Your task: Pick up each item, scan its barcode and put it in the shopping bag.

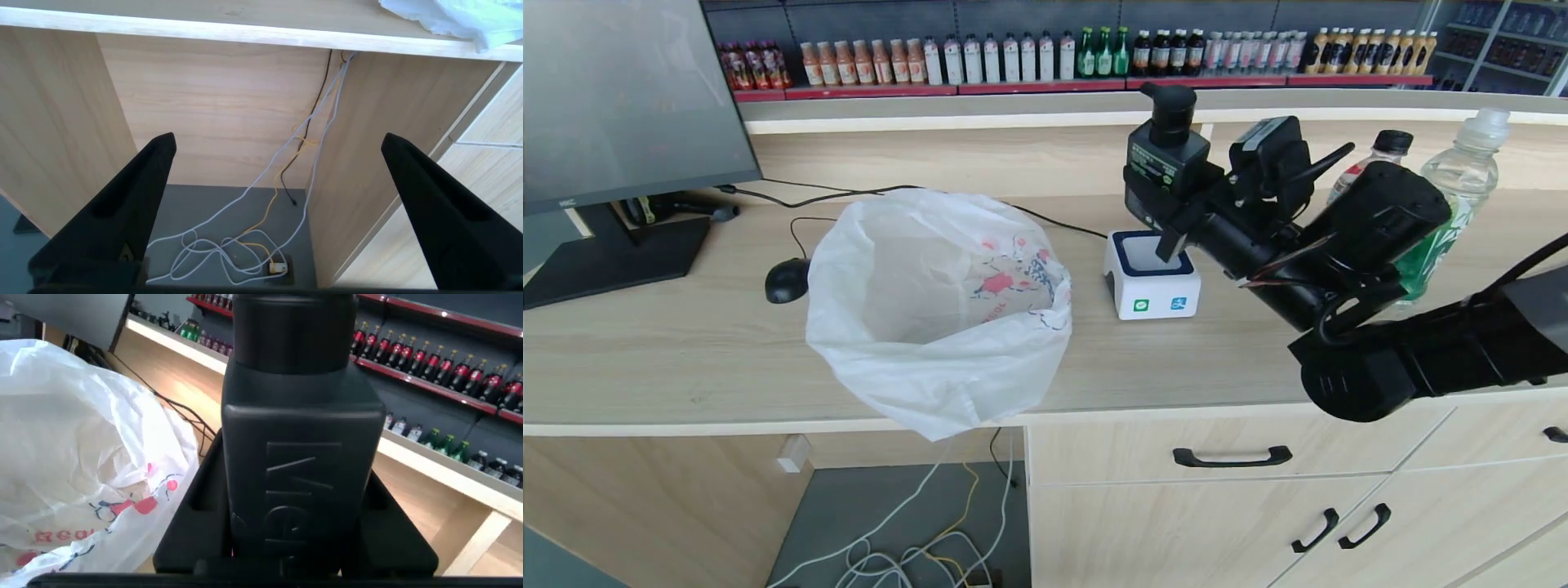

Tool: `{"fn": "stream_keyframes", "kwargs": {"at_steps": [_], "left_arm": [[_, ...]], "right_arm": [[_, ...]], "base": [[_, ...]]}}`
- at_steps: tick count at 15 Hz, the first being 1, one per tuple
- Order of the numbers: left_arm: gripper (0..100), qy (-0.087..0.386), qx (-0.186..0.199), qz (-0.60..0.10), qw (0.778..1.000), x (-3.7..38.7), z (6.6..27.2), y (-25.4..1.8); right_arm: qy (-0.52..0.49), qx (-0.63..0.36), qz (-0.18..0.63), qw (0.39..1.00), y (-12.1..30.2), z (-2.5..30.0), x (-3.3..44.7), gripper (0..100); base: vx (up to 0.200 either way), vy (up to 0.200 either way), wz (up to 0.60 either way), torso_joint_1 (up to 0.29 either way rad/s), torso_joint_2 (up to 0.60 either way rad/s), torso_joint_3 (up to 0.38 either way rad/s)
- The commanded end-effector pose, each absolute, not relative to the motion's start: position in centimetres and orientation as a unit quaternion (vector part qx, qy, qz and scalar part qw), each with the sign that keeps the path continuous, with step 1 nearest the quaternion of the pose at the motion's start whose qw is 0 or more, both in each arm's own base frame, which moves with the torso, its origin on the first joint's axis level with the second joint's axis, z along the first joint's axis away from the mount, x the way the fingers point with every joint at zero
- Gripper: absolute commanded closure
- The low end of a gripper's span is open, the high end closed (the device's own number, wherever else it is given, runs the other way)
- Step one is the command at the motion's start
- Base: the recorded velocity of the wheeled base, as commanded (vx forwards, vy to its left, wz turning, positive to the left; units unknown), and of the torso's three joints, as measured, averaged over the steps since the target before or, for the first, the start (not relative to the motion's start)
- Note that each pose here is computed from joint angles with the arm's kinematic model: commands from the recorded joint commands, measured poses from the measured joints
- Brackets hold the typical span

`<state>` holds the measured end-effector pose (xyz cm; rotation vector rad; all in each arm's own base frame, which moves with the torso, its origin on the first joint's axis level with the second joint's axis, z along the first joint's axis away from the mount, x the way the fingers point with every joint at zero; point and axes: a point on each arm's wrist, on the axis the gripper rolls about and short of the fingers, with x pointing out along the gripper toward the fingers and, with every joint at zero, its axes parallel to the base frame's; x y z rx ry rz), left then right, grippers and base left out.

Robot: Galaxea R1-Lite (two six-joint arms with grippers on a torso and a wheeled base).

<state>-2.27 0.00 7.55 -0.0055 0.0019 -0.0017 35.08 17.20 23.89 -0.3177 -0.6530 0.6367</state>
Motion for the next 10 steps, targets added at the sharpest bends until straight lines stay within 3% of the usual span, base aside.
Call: {"fn": "stream_keyframes", "kwargs": {"at_steps": [1, 10], "left_arm": [[0, 0.001, -0.003, -0.001, 1.000, -2.3, 7.6, 0.0], [0, 0.001, -0.003, -0.001, 1.000, -2.3, 7.6, 0.0]], "right_arm": [[-0.313, -0.165, 0.321, 0.878, 17.6, 23.0, 37.2, 100], [-0.370, -0.280, 0.343, 0.817, 15.1, 22.5, 39.8, 100]], "base": [[0.000, 0.000, 0.00, 0.000, 0.00, 0.000], [0.000, 0.000, 0.00, 0.000, 0.00, 0.000]]}}
